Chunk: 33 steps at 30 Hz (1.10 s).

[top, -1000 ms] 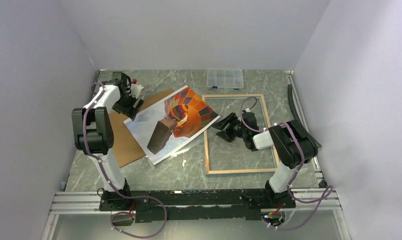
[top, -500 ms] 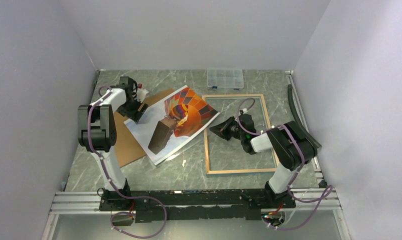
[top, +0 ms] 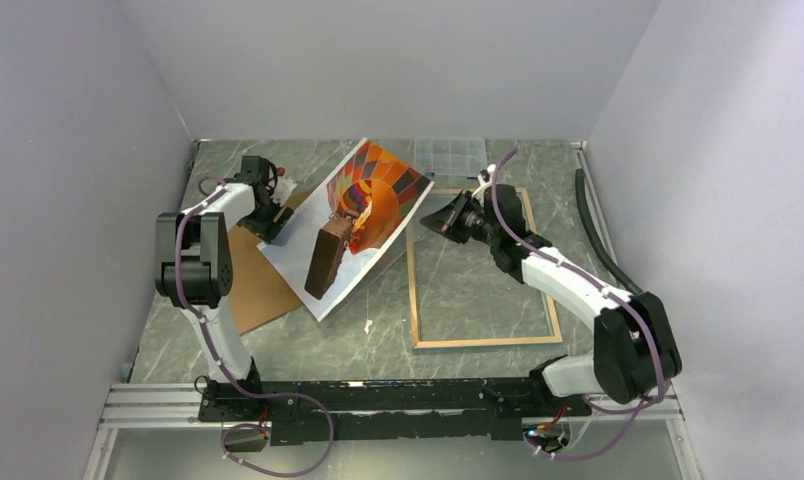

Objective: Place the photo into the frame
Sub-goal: Pick up the photo frame item at the center of the board.

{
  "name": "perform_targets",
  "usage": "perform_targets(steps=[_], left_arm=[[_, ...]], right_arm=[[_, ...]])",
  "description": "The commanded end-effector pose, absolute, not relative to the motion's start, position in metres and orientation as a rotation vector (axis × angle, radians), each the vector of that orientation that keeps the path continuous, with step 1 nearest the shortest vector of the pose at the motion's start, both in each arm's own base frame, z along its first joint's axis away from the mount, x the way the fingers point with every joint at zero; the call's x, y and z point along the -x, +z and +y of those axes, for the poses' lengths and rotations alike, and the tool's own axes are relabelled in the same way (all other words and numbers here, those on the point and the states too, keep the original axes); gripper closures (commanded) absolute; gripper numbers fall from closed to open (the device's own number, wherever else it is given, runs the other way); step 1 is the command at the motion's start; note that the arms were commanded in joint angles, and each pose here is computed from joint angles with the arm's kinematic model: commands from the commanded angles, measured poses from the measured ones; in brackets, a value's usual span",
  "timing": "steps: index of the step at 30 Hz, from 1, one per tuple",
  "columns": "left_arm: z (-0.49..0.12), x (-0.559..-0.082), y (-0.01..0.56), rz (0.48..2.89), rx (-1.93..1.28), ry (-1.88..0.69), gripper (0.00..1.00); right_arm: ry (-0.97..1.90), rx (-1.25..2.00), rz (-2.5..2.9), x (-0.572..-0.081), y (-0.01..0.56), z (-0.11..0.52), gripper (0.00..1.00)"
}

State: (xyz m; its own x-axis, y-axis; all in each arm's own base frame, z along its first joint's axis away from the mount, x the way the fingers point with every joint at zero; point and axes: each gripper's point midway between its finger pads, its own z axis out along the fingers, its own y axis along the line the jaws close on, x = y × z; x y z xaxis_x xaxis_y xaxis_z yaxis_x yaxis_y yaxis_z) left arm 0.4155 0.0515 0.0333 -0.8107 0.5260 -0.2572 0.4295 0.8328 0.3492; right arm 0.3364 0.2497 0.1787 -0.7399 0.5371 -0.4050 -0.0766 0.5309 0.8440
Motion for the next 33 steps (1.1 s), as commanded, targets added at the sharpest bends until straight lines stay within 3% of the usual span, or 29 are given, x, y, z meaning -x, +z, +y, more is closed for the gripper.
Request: perform_targets(steps=[1, 9, 16, 23, 33], left_arm=[[0.083, -0.398, 0.014, 2.741, -0.735, 0.510, 0.18], [0.113, -0.398, 0.028, 2.740, -0.655, 0.551, 0.18], [0.148, -0.412, 0.083, 2.700, -0.481, 0.533, 0.17], [0.121, -0.412, 0.125, 2.653, -0.441, 0.363, 0.15], [0.043, -0.398, 0.091, 2.670, -0.628, 0.244, 0.15]], right_arm=[[1.023, -0.332, 2.077, -0.349, 0.208, 0.220, 1.00], [1.064, -0.298, 2.061, -0.352, 0.234, 0.226, 1.00], [1.018, -0.215, 2.054, -0.369, 0.278, 0.231, 1.00], [1.090, -0.130, 2.131, -0.382, 0.282, 0.276, 1.00], [1.021, -0.104, 2.177, -0.404, 0.278, 0.289, 1.00]])
